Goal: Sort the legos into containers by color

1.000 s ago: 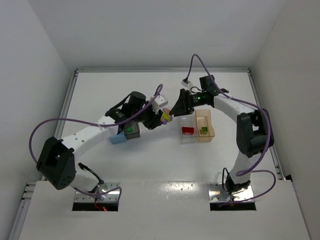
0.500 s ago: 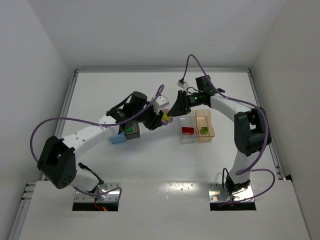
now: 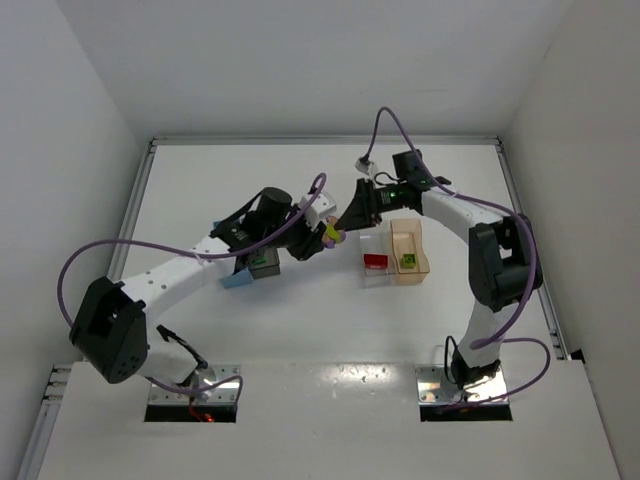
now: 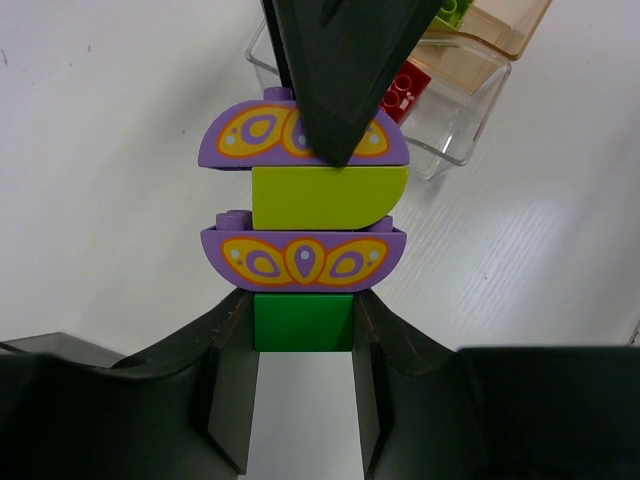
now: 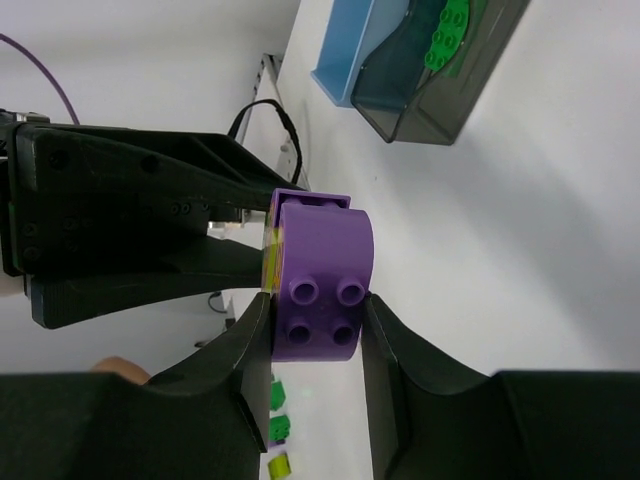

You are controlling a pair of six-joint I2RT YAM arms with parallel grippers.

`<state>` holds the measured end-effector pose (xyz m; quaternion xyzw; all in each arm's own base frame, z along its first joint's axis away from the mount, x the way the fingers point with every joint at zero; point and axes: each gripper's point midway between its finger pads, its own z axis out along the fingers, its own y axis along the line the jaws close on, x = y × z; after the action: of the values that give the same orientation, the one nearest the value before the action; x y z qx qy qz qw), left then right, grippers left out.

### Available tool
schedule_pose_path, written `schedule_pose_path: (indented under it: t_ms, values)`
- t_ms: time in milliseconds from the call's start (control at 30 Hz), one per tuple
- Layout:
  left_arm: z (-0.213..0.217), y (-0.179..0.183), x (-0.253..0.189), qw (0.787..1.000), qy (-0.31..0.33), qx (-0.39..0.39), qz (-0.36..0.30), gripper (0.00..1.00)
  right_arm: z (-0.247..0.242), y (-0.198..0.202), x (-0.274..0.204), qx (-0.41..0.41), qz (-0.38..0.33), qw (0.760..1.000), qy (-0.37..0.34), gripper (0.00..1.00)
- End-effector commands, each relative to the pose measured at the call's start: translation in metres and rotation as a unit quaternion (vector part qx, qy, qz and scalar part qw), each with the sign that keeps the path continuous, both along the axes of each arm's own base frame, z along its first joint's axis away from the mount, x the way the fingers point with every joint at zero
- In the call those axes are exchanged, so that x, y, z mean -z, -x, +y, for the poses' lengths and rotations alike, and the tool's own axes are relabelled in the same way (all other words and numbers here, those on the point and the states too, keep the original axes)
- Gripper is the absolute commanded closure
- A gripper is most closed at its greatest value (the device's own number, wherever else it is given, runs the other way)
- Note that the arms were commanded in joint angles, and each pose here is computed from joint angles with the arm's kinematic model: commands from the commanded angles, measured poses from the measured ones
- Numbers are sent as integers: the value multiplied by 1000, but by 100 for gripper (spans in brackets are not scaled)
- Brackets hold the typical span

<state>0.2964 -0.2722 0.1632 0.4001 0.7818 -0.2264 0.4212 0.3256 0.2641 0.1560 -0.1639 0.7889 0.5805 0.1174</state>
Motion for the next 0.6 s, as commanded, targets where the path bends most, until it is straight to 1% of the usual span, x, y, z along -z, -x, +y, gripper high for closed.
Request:
schedule_pose_path:
  t_ms: [0, 100, 133, 400, 467, 500, 533, 567]
  values:
    - [19, -3, -4, 999, -6, -33, -11, 100, -14, -13, -38, 11, -75, 997, -26, 100]
    - [27, -8, -12, 999, -2, -46, -21, 100, -18, -17, -40, 19, -85, 996, -23, 100]
    - [29, -5, -6, 999, -7, -46, -13, 100, -22, -20, -40, 24, -85, 996, -22, 100]
    - [40, -7, -8, 998, -5, -60, -17, 100, -33, -24, -46, 42, -95, 994, -20, 100]
    - [46, -10, -12, 997, 10, -71, -9, 100, -33, -22, -43, 42, -91, 995, -19, 100]
    - [49, -12, -12, 997, 12, -78, -6, 100, -33, -24, -42, 45, -91, 995, -15, 100]
    - [56, -17, -12, 994, 18, -106, 3, 100, -34, -21, -42, 45, -91, 995, -15, 100]
    - [65, -24, -19, 991, 19, -134, -3, 100, -34, -21, -42, 44, -95, 994, -15, 100]
